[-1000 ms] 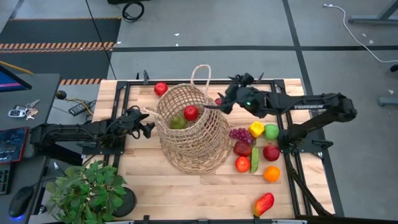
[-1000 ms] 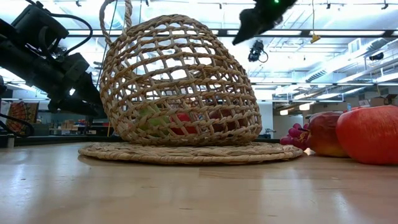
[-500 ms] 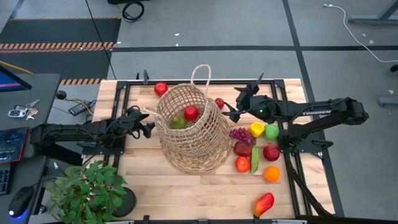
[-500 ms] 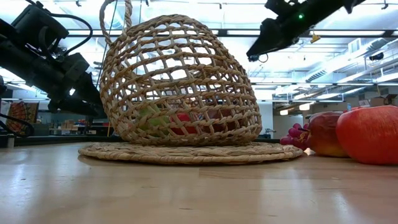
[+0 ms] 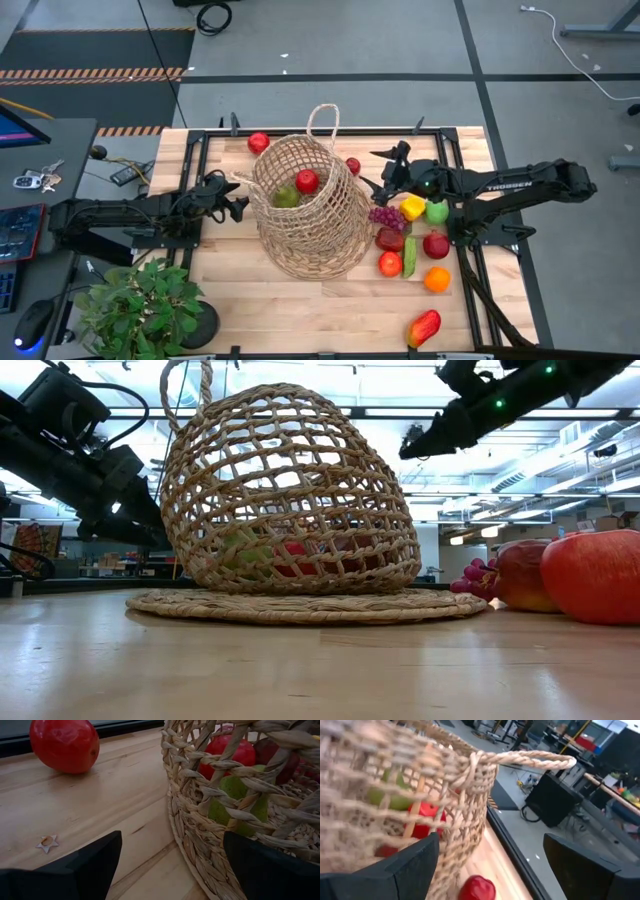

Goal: Build produce basket
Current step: Put the top dark red apple into the basket

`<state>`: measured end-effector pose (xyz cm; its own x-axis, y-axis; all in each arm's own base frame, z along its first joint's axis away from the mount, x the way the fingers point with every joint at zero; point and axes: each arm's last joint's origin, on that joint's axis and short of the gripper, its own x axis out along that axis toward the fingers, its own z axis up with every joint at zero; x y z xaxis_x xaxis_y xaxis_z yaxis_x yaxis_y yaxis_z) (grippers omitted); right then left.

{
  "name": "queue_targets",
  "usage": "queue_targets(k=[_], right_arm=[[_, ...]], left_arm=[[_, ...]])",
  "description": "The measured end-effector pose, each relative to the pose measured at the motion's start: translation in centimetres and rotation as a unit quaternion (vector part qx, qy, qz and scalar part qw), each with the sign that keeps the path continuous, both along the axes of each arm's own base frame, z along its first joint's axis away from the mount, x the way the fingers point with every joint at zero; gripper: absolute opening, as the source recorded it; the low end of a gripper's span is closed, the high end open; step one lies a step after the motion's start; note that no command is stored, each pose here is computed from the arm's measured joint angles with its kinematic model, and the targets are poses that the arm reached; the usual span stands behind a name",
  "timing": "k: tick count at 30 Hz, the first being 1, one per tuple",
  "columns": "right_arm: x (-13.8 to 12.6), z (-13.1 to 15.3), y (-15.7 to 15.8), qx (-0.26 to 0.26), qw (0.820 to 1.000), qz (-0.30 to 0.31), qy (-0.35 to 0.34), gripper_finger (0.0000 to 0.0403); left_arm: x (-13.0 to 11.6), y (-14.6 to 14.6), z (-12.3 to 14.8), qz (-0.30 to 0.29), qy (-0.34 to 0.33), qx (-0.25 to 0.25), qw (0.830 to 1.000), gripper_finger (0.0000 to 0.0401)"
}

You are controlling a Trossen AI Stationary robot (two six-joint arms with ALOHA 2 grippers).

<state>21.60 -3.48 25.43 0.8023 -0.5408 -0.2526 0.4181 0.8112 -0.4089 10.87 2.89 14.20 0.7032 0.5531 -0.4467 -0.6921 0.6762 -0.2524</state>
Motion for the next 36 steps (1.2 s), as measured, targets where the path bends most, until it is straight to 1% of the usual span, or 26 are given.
queue_targets(k=[6, 10, 15, 20, 22, 30, 36], right_arm=[[0.2, -0.2, -0.9, 0.014, 1.0, 0.028, 0.004, 0.0361], [0.0, -0.7, -2.3, 0.034, 0.999, 0.021, -0.001, 0.0361], [-0.2, -2.4, -4.3, 0.05, 0.999, 0.014, -0.005, 0.0361], [-0.4, -3.7, -5.9, 0.094, 0.995, 0.02, 0.006, 0.0361], [-0.4, -4.1, -6.3, 0.104, 0.994, 0.022, 0.014, 0.0361], [-0.3, -5.6, -8.0, 0.14, 0.99, -0.019, 0.019, 0.0361], [0.5, -7.4, -9.7, 0.149, 0.988, -0.044, 0.013, 0.0362]], left_arm=[[0.0, 0.0, 0.0, 0.0, 0.0, 0.0, 1.0, 0.0357], [0.0, 0.0, 0.0, 0.0, 0.0, 0.0, 1.0, 0.0357], [0.0, 0.0, 0.0, 0.0, 0.0, 0.0, 1.0, 0.0357], [0.0, 0.0, 0.0, 0.0, 0.0, 0.0, 1.0, 0.0357], [0.0, 0.0, 0.0, 0.0, 0.0, 0.0, 1.0, 0.0357], [0.0, 0.0, 0.0, 0.0, 0.0, 0.0, 1.0, 0.0357], [0.0, 0.0, 0.0, 0.0, 0.0, 0.0, 1.0, 0.0357]])
